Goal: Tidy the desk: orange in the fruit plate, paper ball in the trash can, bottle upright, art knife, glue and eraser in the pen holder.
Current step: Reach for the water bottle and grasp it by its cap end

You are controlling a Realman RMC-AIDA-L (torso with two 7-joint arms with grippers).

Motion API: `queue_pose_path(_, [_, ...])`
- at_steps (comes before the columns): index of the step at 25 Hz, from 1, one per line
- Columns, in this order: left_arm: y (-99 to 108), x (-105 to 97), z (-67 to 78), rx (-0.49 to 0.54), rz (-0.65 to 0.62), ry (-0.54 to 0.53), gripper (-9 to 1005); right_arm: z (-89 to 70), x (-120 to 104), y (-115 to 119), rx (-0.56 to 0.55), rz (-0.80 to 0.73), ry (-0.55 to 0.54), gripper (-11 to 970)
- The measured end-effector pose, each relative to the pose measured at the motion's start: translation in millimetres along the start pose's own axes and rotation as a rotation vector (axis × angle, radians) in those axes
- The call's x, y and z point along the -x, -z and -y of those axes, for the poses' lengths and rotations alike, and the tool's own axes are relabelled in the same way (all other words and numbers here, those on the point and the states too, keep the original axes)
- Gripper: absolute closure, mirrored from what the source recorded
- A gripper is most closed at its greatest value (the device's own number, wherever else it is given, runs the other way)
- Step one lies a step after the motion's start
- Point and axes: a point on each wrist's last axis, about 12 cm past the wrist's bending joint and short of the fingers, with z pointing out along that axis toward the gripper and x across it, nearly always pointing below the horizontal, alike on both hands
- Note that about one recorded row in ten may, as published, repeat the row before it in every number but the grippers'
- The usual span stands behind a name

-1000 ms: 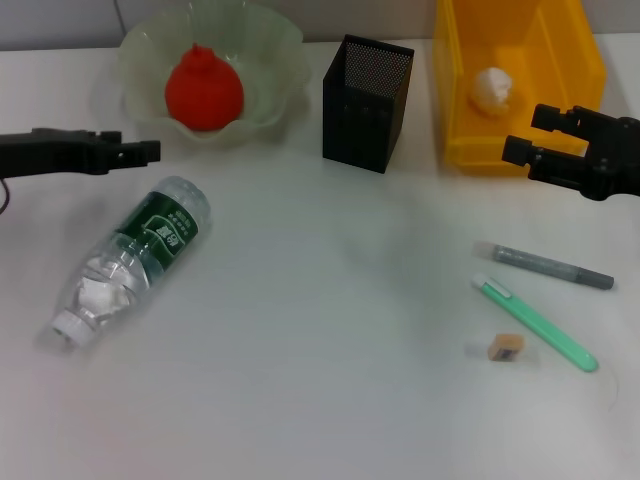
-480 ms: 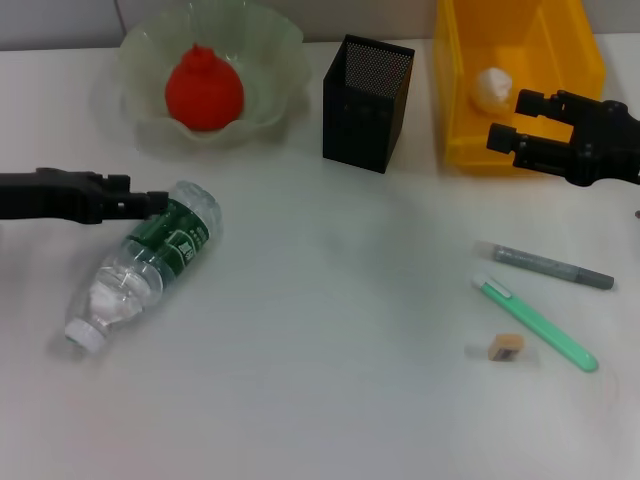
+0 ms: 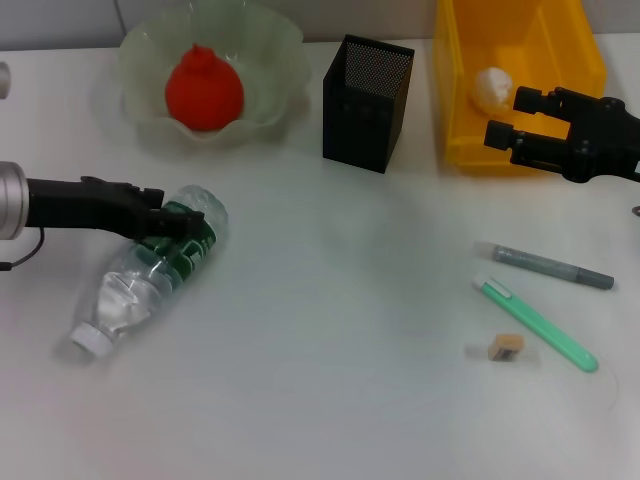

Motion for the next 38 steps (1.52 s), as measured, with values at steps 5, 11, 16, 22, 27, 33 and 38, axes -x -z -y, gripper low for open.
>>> queue_pose_path(5, [-5,3,0.0,0.020,-0.035,-0.011,218,-0.1,0,0,-0.001,0.000,-0.001,186])
queue_pose_path(11, [-18,5,7.6,0.023,-0.100,-0.053,217,0.3,0,0,-0.003,0.000,-0.003,186])
queue_pose_path(16, [-26,7,11.4,0.036,-0.130,-0.074,215,0.8,2,-2,-0.002,0.001,-0.002,186])
queue_pose_path(22, [-29,11,14.0,0.026,-0.153,-0.107,213,0.7,2,-3,-0.001,0.005,-0.003,186])
queue_pose_path(27, [-31,13,16.6,0.021,-0.181,-0.140,213,0.6,2,-3,-0.001,0.007,-0.005,186])
queue_pose_path(33, [-30,20,20.3,-0.003,-0.198,-0.167,212,0.0,1,-3,0.001,0.009,-0.013,186])
queue_pose_path(38, [-23,33,24.9,-0.007,-0.180,-0.204,212,-0.1,-1,-1,-0.003,0.012,-0.019,186])
